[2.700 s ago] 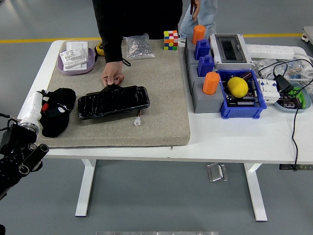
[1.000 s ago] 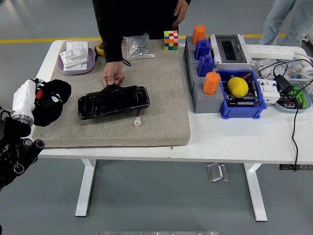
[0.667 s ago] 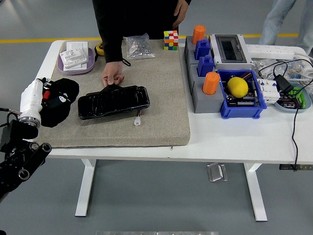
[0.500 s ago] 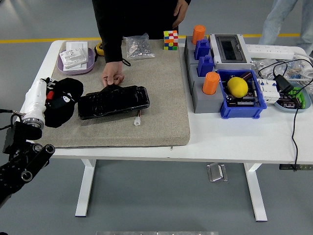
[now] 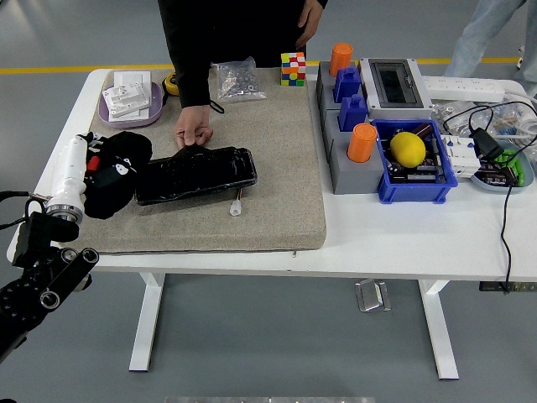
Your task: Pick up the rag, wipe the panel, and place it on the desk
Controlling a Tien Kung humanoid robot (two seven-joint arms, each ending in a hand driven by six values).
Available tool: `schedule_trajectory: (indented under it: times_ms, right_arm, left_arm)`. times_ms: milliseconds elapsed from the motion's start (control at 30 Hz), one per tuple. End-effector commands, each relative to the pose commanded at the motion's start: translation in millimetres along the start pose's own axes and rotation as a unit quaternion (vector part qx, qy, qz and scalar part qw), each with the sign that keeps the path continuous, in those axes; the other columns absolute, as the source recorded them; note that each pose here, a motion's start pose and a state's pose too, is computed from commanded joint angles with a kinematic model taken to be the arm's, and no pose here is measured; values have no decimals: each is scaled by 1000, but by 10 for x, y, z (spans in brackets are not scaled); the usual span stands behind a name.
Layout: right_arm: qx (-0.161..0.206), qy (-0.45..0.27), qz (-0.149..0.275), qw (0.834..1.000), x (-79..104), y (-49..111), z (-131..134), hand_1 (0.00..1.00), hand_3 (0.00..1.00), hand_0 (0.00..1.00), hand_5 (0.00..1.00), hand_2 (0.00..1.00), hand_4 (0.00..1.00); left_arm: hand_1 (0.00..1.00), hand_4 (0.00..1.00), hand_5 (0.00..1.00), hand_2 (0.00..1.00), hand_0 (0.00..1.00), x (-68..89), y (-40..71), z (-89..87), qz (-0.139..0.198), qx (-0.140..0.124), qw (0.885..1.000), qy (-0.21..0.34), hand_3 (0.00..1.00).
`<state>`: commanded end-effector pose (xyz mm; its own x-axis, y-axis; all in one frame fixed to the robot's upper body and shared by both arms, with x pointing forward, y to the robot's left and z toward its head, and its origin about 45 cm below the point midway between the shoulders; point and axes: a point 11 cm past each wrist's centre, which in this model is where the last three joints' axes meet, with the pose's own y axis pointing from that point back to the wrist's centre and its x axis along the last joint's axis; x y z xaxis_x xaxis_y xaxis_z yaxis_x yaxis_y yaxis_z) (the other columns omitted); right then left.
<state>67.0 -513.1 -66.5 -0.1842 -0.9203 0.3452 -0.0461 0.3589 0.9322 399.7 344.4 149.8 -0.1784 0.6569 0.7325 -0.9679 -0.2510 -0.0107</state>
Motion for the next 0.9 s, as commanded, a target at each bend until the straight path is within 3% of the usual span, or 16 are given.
schedule_trajectory:
  times_ms: [333,900]
  right_arm:
    - [0,-1,0,1000,5,2,-6,658,588,714,580,689,950]
    - [3,2,1,1000,33,11,-50,659,588,715,579,688,950]
  left_arm:
    - [181,216,2,483,248,-72,22,28,-8,-9,1000,-3,419]
    - [182,222,2,482,248,-320,29,317,-40,-45,998,-11,423]
